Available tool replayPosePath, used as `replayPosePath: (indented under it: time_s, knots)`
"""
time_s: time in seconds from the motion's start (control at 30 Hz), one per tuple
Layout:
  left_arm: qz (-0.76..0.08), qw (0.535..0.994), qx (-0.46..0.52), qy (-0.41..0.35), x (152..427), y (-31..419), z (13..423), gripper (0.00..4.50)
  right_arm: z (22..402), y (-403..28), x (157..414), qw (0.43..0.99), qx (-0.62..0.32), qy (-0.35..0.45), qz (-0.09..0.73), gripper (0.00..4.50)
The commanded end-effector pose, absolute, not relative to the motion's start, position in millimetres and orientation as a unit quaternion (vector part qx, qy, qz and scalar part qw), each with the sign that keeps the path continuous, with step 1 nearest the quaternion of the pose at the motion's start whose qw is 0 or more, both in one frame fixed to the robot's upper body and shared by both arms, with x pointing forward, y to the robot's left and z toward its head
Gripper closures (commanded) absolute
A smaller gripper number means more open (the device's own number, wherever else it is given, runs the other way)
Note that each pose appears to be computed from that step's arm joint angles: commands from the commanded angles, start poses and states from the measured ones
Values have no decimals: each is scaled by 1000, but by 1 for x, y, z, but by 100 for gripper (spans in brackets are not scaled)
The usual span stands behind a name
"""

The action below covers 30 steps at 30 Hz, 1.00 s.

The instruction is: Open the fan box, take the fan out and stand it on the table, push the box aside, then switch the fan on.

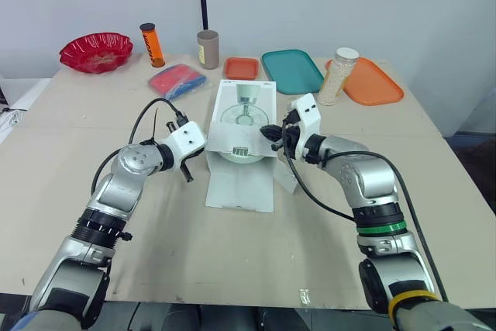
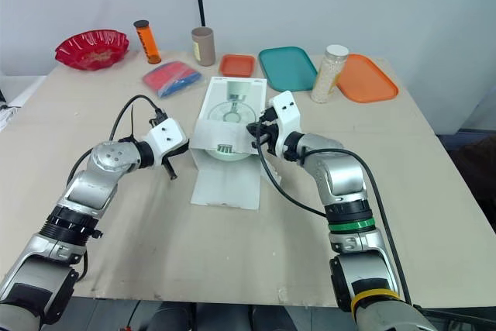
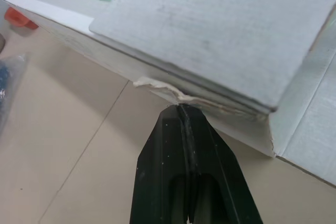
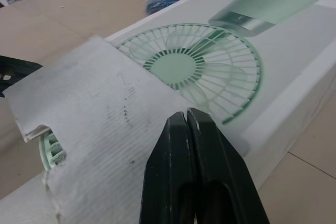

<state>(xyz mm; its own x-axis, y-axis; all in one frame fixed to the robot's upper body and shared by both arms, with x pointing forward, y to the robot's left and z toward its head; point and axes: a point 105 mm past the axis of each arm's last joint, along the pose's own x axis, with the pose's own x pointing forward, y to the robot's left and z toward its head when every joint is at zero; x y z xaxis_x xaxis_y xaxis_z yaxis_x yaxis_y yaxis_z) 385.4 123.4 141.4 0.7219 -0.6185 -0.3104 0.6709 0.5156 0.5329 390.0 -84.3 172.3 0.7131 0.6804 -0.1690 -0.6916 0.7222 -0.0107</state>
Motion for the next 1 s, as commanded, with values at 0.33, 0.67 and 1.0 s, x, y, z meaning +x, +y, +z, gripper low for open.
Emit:
replayPosePath:
  time_s: [0.33, 0.67, 1.0]
  knots:
    - [-365, 909, 200, 27, 369, 139, 179, 450, 164, -78, 385, 919, -41, 97, 381, 448]
    - [-486, 871, -7, -70, 310, 100, 263, 450, 167, -80, 382, 915, -52, 99, 387, 448]
    - [-495, 852, -166, 34, 299, 78, 217, 450, 169, -86, 386, 916, -65, 100, 383, 448]
